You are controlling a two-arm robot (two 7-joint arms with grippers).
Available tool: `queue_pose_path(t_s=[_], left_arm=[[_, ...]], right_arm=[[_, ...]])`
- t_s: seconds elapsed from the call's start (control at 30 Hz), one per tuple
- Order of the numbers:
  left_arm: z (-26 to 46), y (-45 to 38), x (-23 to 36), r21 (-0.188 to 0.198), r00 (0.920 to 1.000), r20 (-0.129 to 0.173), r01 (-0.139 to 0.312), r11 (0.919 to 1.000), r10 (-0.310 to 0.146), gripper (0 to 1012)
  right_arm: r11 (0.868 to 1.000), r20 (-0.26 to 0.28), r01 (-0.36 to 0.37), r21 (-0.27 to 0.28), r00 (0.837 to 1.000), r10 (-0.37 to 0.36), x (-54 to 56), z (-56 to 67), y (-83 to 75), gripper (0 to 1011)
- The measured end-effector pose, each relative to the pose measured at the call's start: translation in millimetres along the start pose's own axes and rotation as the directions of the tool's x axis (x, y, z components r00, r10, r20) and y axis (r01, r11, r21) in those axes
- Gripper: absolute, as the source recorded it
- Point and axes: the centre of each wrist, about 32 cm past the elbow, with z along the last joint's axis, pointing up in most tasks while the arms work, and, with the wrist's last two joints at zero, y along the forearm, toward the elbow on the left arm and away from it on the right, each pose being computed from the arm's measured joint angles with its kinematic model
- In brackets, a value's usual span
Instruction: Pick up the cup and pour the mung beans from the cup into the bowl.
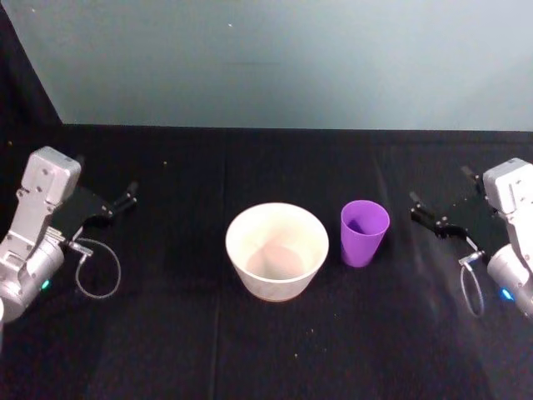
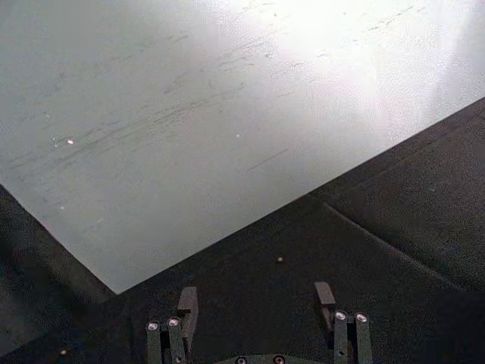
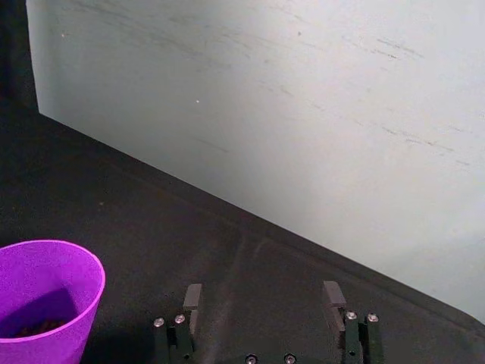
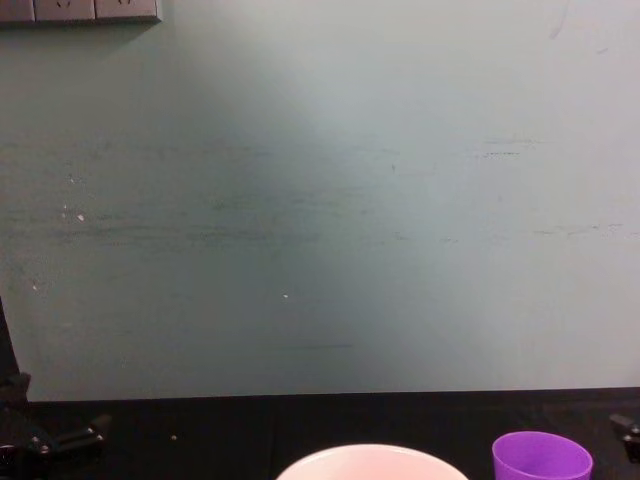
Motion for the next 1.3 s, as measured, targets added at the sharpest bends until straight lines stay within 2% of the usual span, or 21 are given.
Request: queue_pose_path(t_s=[0.1,0.4,0.5,0.73,0.93,1.03,1.13,1.3], left_arm=[[0.0,0.0,0.0,0.0,1.0,0.0,0.0,1.0,0.0,1000],[0.0,0.0,0.0,0.0,1.0,0.0,0.0,1.0,0.0,1000],[0.0,0.0,0.0,0.0,1.0,0.0,0.0,1.0,0.0,1000],[0.0,0.0,0.0,0.0,1.0,0.0,0.0,1.0,0.0,1000],[0.0,0.0,0.0,0.0,1.0,0.0,0.0,1.0,0.0,1000],[0.0,0.0,0.0,0.0,1.0,0.0,0.0,1.0,0.0,1000],[0.0,0.0,0.0,0.0,1.0,0.0,0.0,1.0,0.0,1000],[0.0,0.0,0.0,0.0,1.0,0.0,0.0,1.0,0.0,1000]], right_arm=[[1.0,0.0,0.0,0.007,1.0,0.0,0.0,0.0,-2.3,1000],[0.999,-0.004,-0.009,0.053,1.0,0.009,6.9,1.3,-21.9,1000],[0.998,-0.017,-0.01,0.066,1.0,0.011,12.3,0.5,-31.0,1000],[0.996,-0.066,-0.046,0.08,0.996,0.052,16.7,-8.6,-47.5,1000],[0.987,-0.167,-0.128,0.101,0.975,0.144,12.5,-24.8,-60.9,1000],[0.981,-0.191,-0.158,0.111,0.966,0.177,9.4,-29.2,-62.2,1000],[0.97,-0.212,-0.214,0.119,0.949,0.235,1.7,-35.7,-62.3,1000],[0.957,-0.218,-0.261,0.125,0.934,0.283,-7.8,-39.2,-58.6,1000]])
